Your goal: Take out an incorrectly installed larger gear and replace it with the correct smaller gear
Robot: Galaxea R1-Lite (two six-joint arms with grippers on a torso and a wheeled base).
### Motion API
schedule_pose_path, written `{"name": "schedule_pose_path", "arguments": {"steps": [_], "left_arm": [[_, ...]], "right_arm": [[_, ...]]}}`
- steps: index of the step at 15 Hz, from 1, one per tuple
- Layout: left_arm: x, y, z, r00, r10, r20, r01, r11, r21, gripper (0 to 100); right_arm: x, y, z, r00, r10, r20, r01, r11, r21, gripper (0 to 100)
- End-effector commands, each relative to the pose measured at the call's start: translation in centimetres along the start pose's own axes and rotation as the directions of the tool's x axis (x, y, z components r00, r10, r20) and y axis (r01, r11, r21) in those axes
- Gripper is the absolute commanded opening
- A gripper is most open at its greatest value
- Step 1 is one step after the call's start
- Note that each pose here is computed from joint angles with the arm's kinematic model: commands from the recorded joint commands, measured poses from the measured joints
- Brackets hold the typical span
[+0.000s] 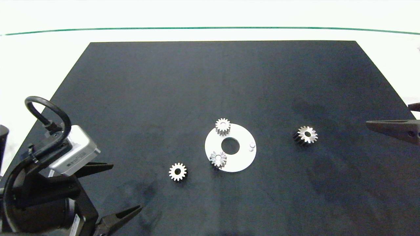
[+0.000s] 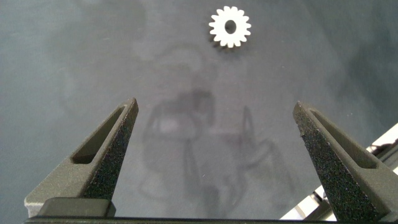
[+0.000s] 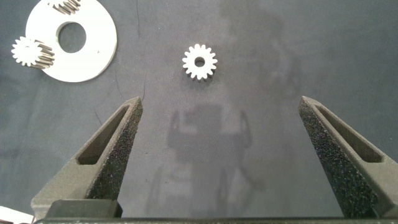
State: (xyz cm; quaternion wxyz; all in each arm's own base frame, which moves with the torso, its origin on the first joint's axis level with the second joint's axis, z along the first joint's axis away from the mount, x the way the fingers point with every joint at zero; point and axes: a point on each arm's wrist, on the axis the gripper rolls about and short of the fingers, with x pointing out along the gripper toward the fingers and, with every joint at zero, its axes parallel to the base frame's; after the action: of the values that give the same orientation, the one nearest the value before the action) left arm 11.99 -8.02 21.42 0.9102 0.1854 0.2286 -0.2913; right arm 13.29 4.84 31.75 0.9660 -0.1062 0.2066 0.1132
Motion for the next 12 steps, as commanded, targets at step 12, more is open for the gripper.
{"name": "schedule_pose_path", "arguments": {"steps": [12], "left_arm": [[7.4, -2.5, 1.5, 0.997, -0.078, -0.002, 0.078, 0.992, 0.102, 100]], "right_arm": [[-1.9, -0.2, -0.8, 1.0, 0.001, 0.02, -0.001, 1.0, 0.003, 100]]}}
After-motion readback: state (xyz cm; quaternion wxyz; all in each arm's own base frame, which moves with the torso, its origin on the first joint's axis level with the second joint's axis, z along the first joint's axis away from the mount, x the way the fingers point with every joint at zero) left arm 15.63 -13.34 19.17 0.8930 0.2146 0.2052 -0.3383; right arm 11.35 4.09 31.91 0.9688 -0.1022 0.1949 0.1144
